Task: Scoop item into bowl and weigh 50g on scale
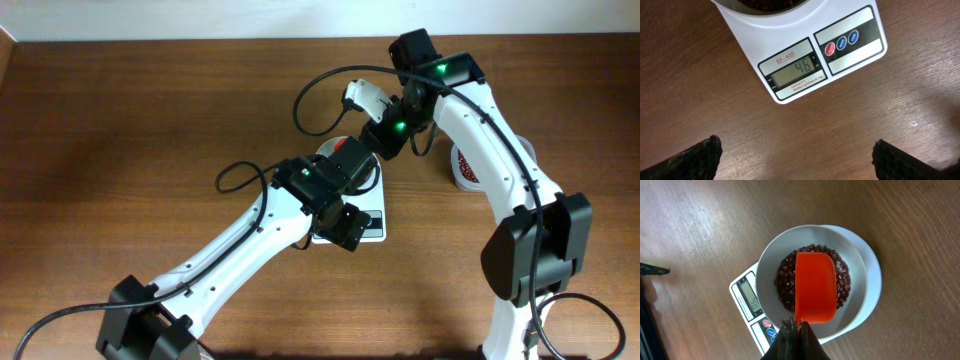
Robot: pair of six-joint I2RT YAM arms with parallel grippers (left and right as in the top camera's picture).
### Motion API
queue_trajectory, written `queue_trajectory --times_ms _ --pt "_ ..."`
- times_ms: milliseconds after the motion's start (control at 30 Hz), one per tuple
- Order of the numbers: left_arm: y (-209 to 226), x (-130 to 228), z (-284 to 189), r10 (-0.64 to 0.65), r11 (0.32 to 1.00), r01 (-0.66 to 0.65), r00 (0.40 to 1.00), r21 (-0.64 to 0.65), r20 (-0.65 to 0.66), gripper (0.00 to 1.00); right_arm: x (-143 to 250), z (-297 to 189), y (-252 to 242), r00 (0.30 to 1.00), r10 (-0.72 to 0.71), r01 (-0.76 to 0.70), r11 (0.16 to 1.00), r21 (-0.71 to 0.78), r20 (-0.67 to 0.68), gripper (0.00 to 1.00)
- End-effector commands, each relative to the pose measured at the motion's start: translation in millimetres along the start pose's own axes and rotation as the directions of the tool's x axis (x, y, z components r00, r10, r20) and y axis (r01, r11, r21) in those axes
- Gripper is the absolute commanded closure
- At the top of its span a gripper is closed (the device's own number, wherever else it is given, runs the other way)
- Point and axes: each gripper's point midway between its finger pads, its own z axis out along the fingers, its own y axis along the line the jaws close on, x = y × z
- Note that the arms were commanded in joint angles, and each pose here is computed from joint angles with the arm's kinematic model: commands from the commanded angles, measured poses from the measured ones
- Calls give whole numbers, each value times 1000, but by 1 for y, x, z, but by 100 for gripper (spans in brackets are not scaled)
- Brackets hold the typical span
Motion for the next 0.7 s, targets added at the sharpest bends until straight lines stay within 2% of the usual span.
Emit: queue_trajectory --times_ms 0,67,167,667 --pt "2 -3 -1 5 1000 -5 1000 -7 8 1 -10 -18 6 999 -4 2 999 38 33 96" --pt "2 -3 -1 5 1000 -5 1000 -7 8 1 -7 -17 28 995 -96 98 993 -63 37 96" --pt "2 -3 -1 5 1000 -5 1000 -7 8 1 -5 -17 -2 1000 -5 6 995 103 -14 96" --pt "2 -3 -1 5 1000 -5 1000 -7 8 1 -9 -16 0 1000 -16 16 996 92 4 96"
